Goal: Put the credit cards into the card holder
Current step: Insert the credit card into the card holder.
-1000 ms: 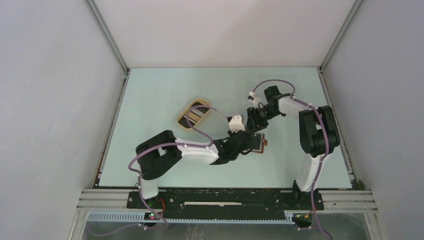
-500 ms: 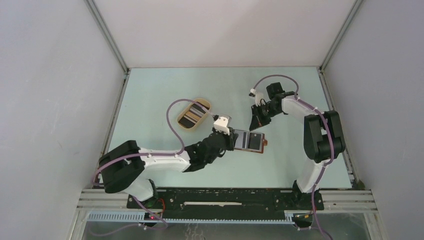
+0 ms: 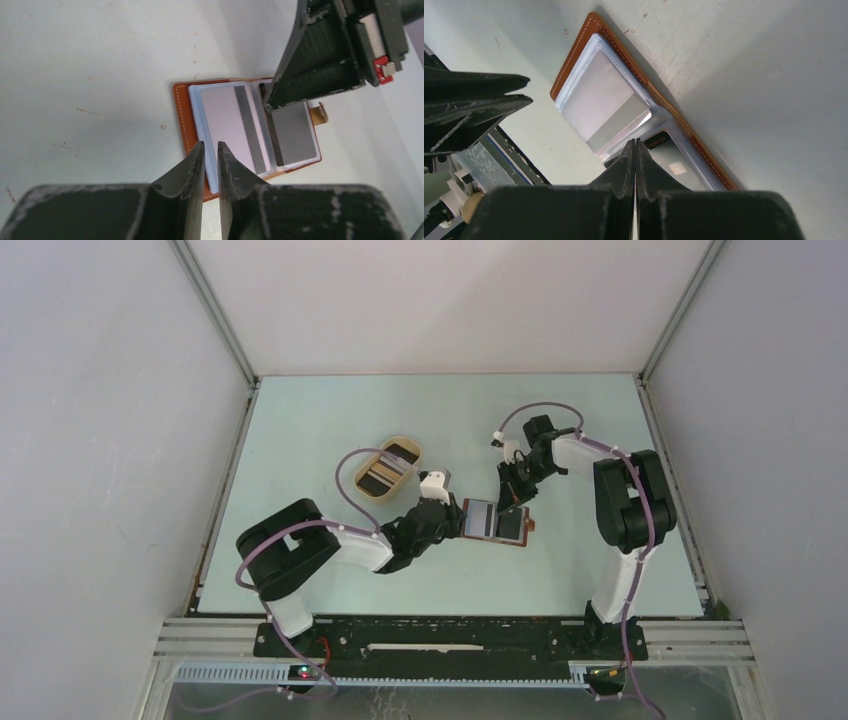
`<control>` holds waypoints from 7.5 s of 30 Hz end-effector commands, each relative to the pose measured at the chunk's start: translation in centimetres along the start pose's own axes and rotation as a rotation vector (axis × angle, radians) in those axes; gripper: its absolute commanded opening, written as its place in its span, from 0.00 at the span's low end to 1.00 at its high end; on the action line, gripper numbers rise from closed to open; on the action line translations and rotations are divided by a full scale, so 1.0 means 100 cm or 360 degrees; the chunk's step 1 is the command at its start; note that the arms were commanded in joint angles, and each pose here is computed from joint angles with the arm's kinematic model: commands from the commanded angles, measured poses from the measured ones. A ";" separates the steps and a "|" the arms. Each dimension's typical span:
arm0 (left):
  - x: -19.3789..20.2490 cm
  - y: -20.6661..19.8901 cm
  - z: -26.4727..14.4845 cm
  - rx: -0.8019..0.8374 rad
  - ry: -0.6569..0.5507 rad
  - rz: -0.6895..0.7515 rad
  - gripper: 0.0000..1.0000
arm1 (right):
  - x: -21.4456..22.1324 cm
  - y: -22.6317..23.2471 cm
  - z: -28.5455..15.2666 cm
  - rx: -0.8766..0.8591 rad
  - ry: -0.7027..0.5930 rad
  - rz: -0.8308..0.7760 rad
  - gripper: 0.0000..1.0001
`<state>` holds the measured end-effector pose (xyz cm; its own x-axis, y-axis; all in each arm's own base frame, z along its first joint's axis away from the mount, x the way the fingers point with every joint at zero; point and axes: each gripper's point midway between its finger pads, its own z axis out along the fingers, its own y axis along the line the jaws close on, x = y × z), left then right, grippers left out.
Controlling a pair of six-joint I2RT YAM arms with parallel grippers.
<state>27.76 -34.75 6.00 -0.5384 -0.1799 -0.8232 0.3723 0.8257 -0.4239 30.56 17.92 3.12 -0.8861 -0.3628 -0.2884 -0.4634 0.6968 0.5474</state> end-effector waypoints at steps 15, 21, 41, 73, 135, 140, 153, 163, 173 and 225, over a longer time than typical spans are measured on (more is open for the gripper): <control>0.019 0.011 0.017 -0.0053 0.0110 -0.0171 0.22 | -0.008 0.004 0.016 0.0017 0.0041 -0.0027 0.00; 0.020 0.009 0.017 -0.0036 0.0121 -0.0167 0.22 | -0.011 0.010 0.014 -0.0005 0.0037 -0.0066 0.01; -0.073 -0.044 -0.075 0.0489 -0.0391 0.0088 0.31 | -0.013 0.135 -0.148 -0.0011 -0.0729 -0.1182 0.15; -0.037 -0.033 -0.020 0.0304 -0.0128 -0.0373 0.46 | -0.007 0.045 -0.024 -0.0019 -0.0175 -0.0393 0.02; -0.004 -0.028 0.013 0.0216 0.0043 -0.0355 0.44 | 0.007 0.002 0.018 0.0063 0.0102 -0.0137 0.01; -0.004 -0.027 0.013 0.0210 0.0045 -0.0362 0.44 | 0.007 0.002 0.018 0.0063 0.0102 -0.0138 0.01; 0.002 -0.025 0.018 0.0169 0.0099 -0.0355 0.45 | 0.007 0.003 0.017 0.0058 0.0104 -0.0140 0.01; 0.007 -0.029 0.022 0.0205 0.0145 -0.0361 0.43 | 0.007 0.004 0.016 0.0055 0.0103 -0.0141 0.01; 0.005 -0.033 0.020 0.0253 0.0140 -0.0387 0.43 | 0.006 0.006 0.015 0.0048 0.0096 -0.0153 0.01; -0.011 -0.028 0.007 0.0203 0.0021 -0.0356 0.49 | 0.005 0.010 0.012 0.0035 0.0096 -0.0169 0.01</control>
<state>27.27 -37.14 6.83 -0.6577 -0.3403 -0.6720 0.3135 0.6876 -0.6549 29.15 18.88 1.95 -0.8419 -0.4614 -0.2798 -0.5377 0.6732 0.5077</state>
